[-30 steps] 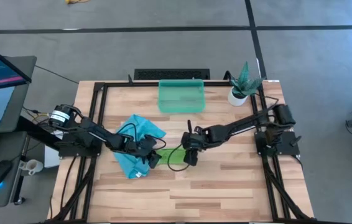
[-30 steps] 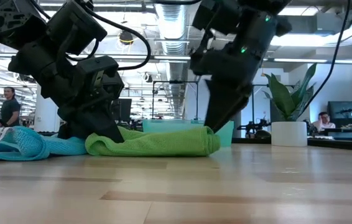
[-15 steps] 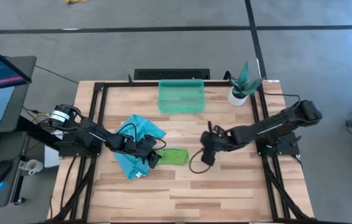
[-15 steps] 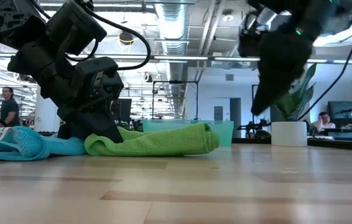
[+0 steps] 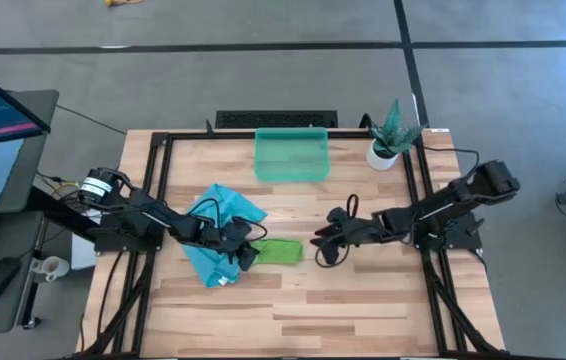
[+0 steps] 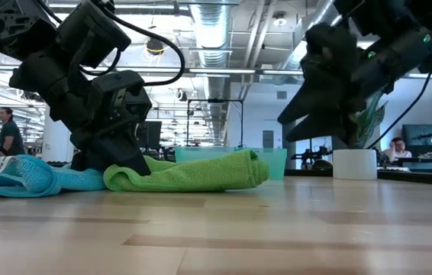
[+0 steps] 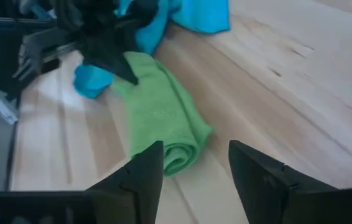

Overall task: Roll microfiber towels into tight, uniform cylinder then place into a basket
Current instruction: Put the rolled green microfiber cloth into the green bin

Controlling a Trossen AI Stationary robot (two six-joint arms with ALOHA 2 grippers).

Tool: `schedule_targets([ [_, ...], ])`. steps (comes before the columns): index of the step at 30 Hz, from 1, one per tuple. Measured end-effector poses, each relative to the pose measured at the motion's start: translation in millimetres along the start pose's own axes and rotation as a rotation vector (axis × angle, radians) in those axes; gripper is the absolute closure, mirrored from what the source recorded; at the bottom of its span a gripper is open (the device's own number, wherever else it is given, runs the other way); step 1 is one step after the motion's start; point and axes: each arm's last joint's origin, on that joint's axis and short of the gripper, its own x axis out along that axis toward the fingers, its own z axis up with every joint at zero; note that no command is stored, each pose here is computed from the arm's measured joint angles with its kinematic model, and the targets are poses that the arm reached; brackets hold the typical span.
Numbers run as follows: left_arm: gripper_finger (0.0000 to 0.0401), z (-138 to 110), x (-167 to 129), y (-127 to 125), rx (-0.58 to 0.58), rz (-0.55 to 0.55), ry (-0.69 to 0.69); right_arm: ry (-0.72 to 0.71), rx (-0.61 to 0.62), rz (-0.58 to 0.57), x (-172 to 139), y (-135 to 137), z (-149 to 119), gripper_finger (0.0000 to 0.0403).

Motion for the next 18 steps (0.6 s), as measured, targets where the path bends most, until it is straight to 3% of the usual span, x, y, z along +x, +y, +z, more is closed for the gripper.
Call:
schedule_targets([
  [7,0.0369,0,0,0,0.000,0.000,0.000,0.015,0.051,0.000,13,-4,-8,0.0155],
  [12,0.0369,0,0,0,0.000,0.000,0.000,-0.018,0.129,0.109,30,-3,-7,0.0148],
  [18,0.0369,0,0,0,-0.001,0.001,0.001,0.019,0.247,0.126,47,-3,-11,0.0148],
])
